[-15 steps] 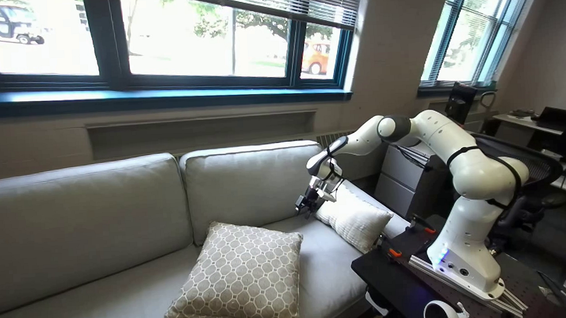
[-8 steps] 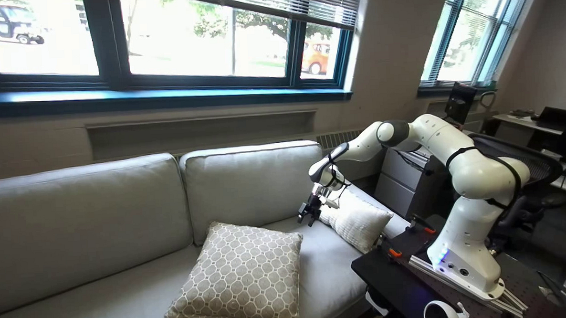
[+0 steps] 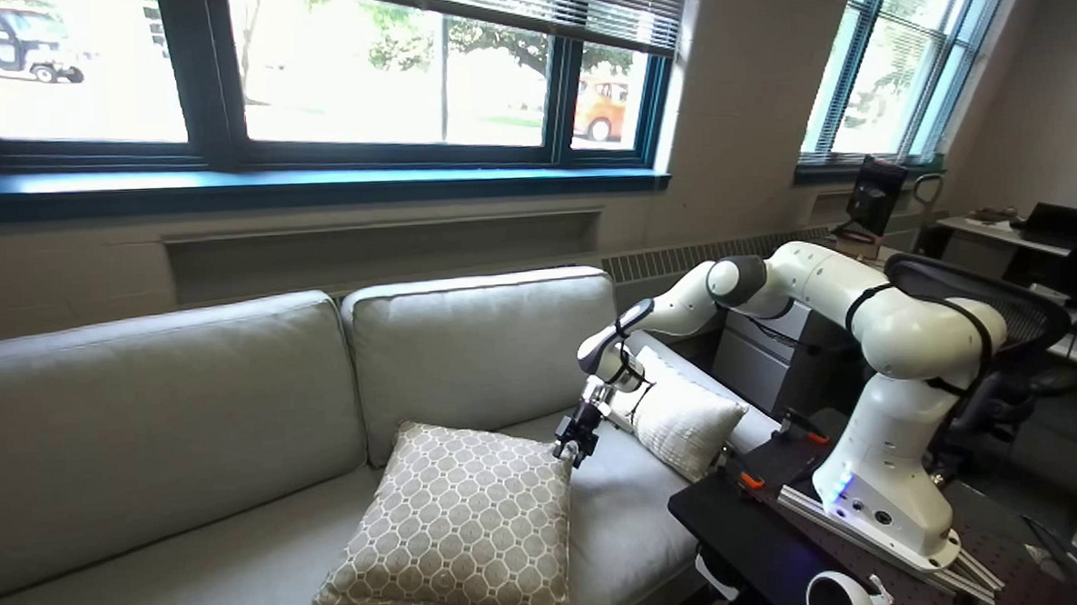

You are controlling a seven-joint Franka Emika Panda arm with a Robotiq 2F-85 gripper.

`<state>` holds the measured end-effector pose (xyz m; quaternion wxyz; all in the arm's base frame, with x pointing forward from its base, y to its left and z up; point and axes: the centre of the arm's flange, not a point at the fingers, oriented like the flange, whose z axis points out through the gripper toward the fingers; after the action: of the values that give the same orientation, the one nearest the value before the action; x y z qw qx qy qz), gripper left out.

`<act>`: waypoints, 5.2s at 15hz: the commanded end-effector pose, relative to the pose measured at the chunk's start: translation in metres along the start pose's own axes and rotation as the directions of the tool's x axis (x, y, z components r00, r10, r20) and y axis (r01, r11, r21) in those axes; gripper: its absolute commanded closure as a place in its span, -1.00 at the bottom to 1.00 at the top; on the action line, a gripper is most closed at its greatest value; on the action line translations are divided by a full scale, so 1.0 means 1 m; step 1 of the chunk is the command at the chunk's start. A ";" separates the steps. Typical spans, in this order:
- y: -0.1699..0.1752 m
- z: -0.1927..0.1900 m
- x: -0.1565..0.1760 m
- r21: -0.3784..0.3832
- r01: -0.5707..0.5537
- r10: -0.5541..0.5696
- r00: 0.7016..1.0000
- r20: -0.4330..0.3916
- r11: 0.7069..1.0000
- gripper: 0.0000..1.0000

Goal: Move the pillow in the middle of the couch to the right side

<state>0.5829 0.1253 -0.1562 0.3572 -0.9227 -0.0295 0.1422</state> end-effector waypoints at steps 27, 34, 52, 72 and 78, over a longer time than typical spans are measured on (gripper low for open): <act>-0.104 -0.028 -0.045 0.062 0.231 -0.233 0.972 0.022 0.971 0.94; -0.115 -0.067 -0.091 -0.077 0.220 -0.232 0.950 -0.207 0.972 0.94; -0.061 -0.216 -0.300 -0.017 -0.095 0.062 0.764 -0.642 0.995 0.94; -0.083 -0.376 -0.490 -0.332 -0.311 -0.089 0.595 -0.799 0.891 0.26; -0.192 -0.366 -0.470 -0.435 -0.058 -0.243 0.759 -0.605 0.899 -0.46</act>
<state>0.2500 -0.0837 0.2809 0.1184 -0.9604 0.0832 -0.2382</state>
